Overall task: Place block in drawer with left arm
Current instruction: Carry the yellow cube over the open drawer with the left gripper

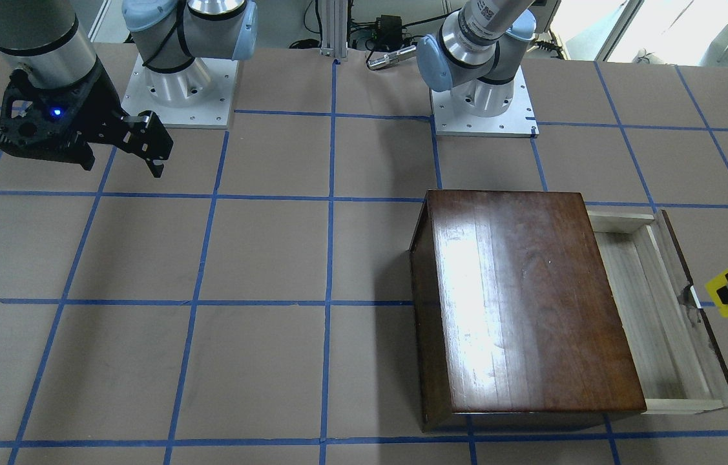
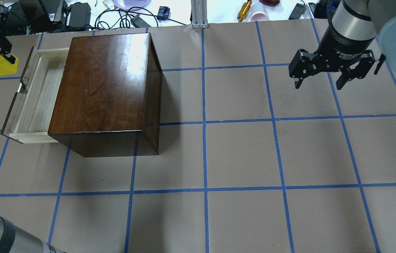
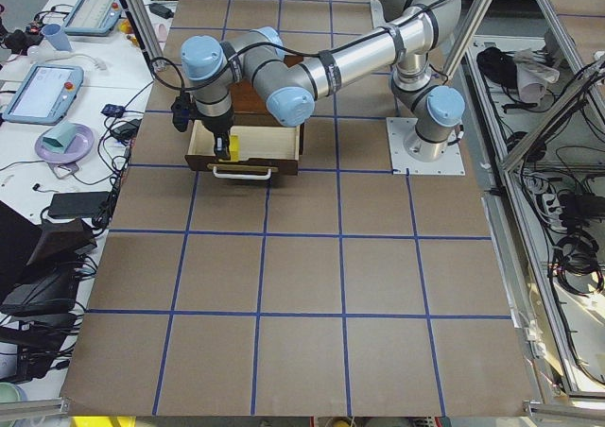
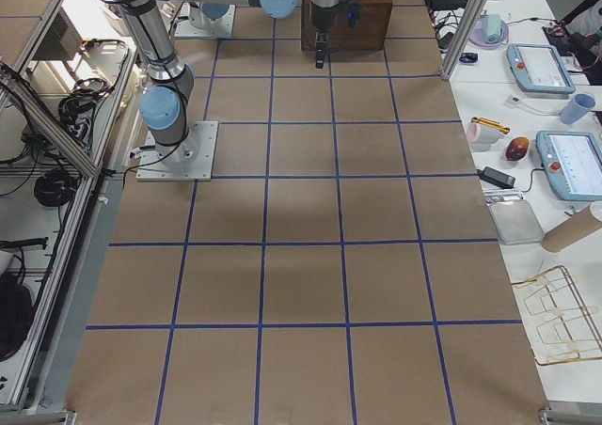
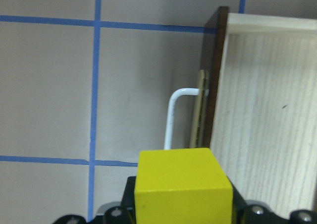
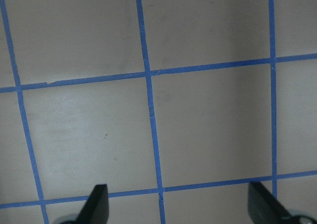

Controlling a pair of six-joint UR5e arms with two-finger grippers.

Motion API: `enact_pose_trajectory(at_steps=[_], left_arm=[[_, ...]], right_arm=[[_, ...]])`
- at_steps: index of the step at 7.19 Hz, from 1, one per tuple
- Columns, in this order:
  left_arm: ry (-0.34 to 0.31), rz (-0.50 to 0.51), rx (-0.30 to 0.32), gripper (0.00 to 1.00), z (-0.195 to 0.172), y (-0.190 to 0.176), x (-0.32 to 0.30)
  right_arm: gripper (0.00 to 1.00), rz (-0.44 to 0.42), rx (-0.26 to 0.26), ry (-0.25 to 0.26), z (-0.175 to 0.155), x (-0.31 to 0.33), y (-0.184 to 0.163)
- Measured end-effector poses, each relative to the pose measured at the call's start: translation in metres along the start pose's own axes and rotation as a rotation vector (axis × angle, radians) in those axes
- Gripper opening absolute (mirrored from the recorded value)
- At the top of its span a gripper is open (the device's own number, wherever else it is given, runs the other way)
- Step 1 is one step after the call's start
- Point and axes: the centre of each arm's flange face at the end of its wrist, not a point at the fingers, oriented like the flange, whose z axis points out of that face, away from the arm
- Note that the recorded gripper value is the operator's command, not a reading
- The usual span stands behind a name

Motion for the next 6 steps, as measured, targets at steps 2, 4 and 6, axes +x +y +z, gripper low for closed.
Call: enact_pose_trajectory(at_steps=[2,4,6], left_arm=[[0.074,-0.018,-0.032,0.00,0.028,0.001,0.024],[0.096,-0.020,-0.052,0.00,0.066,0.006,0.025],[0.104,-0.021,-0.062,0.00,0.089,0.007,0.025]], right_arm=[[1.00,0.000,0.000,0.000,0.000,0.000,0.000],[1.00,0.000,0.000,0.001,0.000,0.000,0.000],[1.00,0.000,0.001,0.001,0.000,0.000,0.000]])
